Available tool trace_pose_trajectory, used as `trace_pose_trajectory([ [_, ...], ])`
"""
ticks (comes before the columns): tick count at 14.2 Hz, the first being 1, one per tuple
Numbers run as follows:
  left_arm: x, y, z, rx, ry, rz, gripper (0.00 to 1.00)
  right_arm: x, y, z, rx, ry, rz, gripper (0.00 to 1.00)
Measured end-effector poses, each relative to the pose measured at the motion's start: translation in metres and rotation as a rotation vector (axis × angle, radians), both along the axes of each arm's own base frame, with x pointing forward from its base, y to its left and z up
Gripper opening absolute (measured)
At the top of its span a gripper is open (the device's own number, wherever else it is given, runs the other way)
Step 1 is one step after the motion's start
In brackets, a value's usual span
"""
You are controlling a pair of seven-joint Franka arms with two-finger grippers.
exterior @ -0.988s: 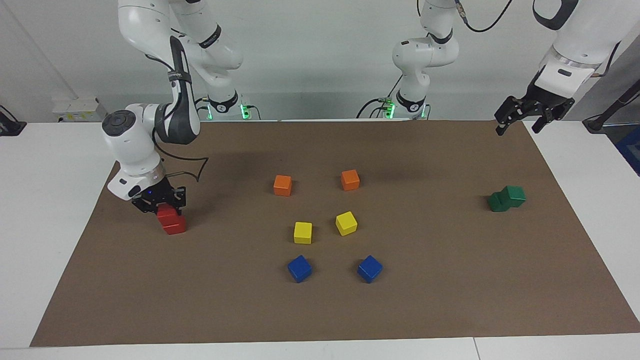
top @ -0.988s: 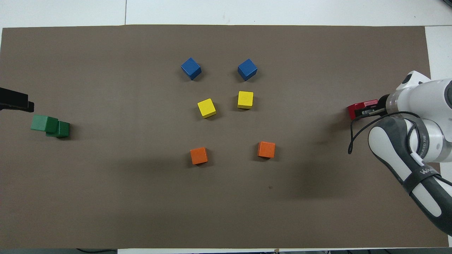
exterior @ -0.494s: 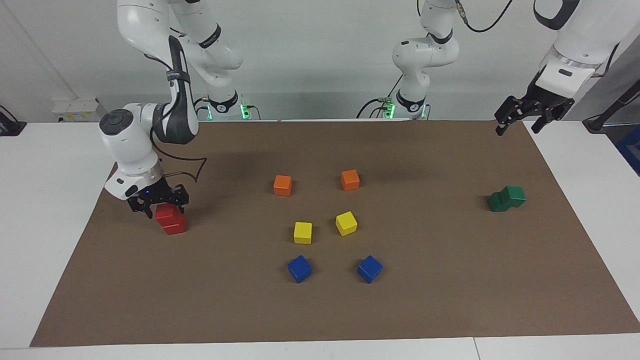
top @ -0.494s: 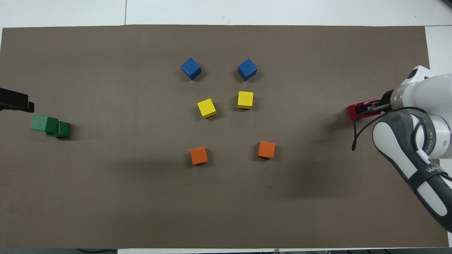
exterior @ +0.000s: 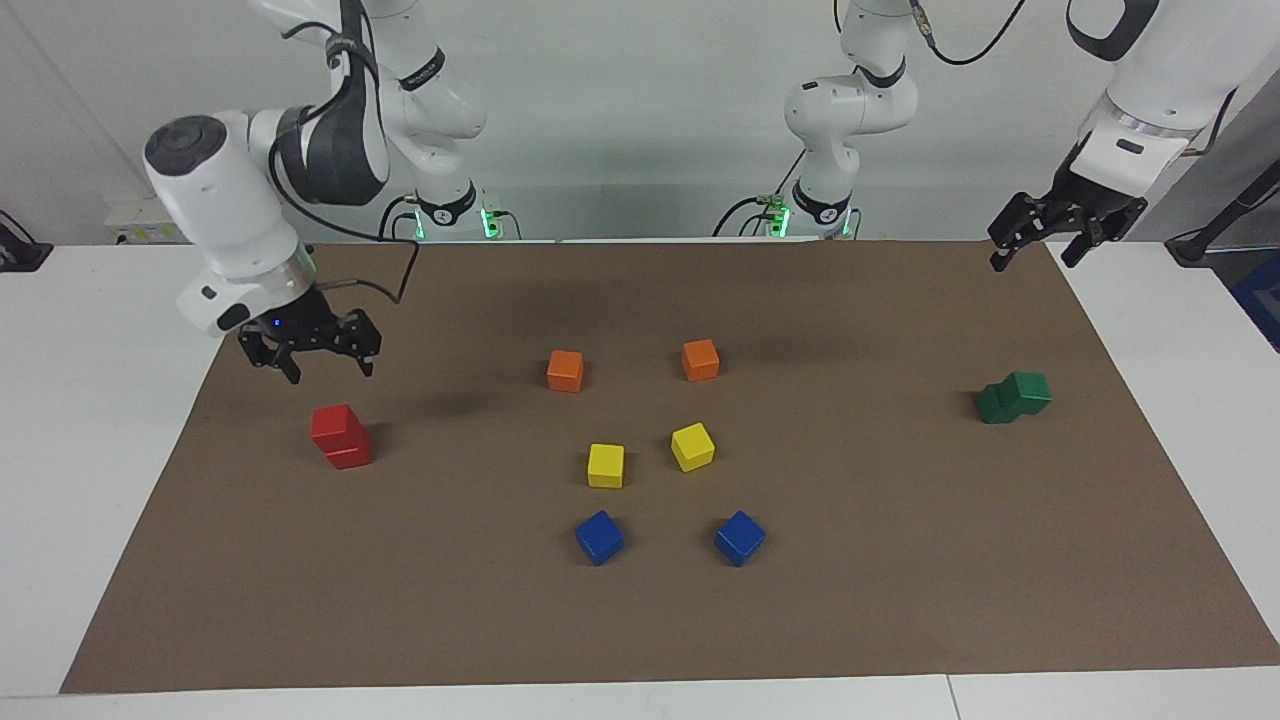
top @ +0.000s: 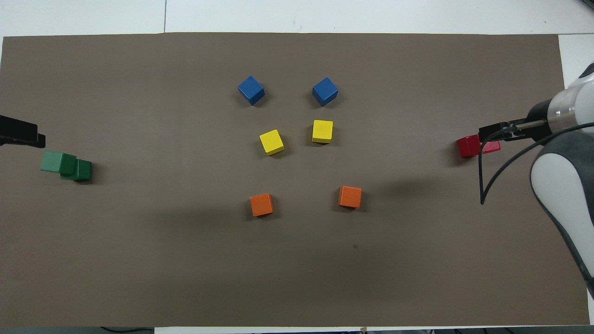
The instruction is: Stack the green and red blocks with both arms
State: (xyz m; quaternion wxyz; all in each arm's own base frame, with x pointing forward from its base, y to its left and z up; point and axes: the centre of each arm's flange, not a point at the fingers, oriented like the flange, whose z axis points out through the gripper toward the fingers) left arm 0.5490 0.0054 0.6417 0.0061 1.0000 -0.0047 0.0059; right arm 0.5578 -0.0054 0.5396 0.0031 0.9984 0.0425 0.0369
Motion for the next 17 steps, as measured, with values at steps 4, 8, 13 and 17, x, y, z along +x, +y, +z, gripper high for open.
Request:
trace_pose_trajectory([
  [4, 0.0, 0.0, 0.0, 0.0, 0.0, 0.0, 1.0, -0.033, 0.0, 0.075, -0.014, 0.016, -0.014, 1.0],
  [8, 0.0, -0.001, 0.0, -0.001, 0.0, -0.002, 1.0, -0.021, -0.011, 0.08, 0.001, 0.042, -0.027, 1.0],
  [13, 0.0, -0.002, 0.0, -0.001, 0.0, -0.003, 1.0, -0.012, -0.013, 0.075, 0.008, 0.053, -0.026, 1.0],
  [17, 0.0, -0.002, 0.0, -0.001, 0.0, -0.003, 1.0, -0.012, -0.013, 0.076, 0.008, 0.052, -0.026, 1.0],
])
